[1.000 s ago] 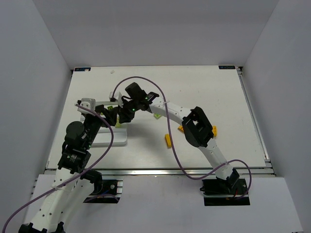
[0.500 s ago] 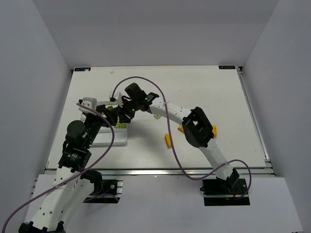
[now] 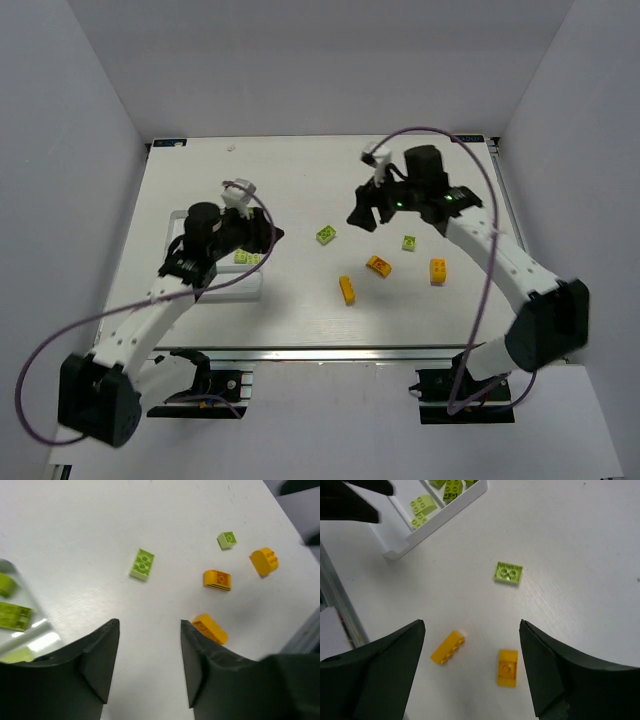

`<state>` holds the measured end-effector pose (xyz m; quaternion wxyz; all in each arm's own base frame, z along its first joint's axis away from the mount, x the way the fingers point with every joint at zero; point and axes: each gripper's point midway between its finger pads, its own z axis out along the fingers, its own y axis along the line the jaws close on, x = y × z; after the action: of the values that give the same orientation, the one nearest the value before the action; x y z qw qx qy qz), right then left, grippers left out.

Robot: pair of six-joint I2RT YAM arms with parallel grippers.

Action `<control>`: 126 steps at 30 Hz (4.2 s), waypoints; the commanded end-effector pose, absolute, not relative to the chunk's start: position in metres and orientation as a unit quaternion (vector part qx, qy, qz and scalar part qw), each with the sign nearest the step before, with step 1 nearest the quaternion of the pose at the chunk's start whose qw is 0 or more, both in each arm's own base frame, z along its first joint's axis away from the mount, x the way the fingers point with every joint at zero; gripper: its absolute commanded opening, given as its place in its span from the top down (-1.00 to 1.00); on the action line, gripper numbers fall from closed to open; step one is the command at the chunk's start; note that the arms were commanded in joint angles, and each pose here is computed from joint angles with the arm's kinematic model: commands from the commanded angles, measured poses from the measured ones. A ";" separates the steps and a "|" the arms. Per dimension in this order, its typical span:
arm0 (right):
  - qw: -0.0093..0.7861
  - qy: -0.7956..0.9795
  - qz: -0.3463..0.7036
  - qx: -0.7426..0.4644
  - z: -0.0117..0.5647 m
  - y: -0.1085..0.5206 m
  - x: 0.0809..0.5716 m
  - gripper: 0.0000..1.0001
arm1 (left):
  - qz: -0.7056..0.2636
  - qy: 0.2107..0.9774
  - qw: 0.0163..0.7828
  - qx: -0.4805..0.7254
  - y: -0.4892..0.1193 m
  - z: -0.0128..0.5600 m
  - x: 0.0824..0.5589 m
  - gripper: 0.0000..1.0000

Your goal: Sort the legos into containers by color

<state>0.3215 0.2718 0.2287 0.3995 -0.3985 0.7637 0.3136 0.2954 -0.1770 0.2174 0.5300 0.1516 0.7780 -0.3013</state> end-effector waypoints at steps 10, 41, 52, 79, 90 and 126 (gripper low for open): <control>0.444 0.733 0.333 -0.393 0.223 0.202 0.256 -0.33 | -0.209 0.887 0.373 0.174 -0.247 0.132 0.374 -0.56; 0.450 0.724 0.319 -0.414 0.213 0.191 0.255 -0.02 | -0.087 0.890 0.334 0.299 -0.306 0.049 0.417 0.00; 0.452 0.740 0.301 -0.397 0.207 0.185 0.264 0.11 | -0.119 0.876 0.432 0.176 -0.274 0.153 0.415 0.97; 0.432 0.786 0.260 -0.357 0.173 0.166 0.289 -0.04 | 0.108 0.931 0.317 -0.144 -0.014 0.077 0.336 1.00; 0.427 0.790 0.257 -0.355 0.167 0.161 0.292 -0.26 | 0.092 0.932 0.316 -0.150 -0.011 0.076 0.338 -0.28; 0.307 0.949 0.032 -0.065 0.055 0.082 0.378 -0.39 | -0.182 0.819 0.544 0.010 -0.100 0.219 0.318 -0.51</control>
<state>0.3633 0.0815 0.0450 0.2899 -0.0931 0.9514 0.0452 0.3203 -0.0936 0.2077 0.5291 -0.0031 0.8322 -0.1658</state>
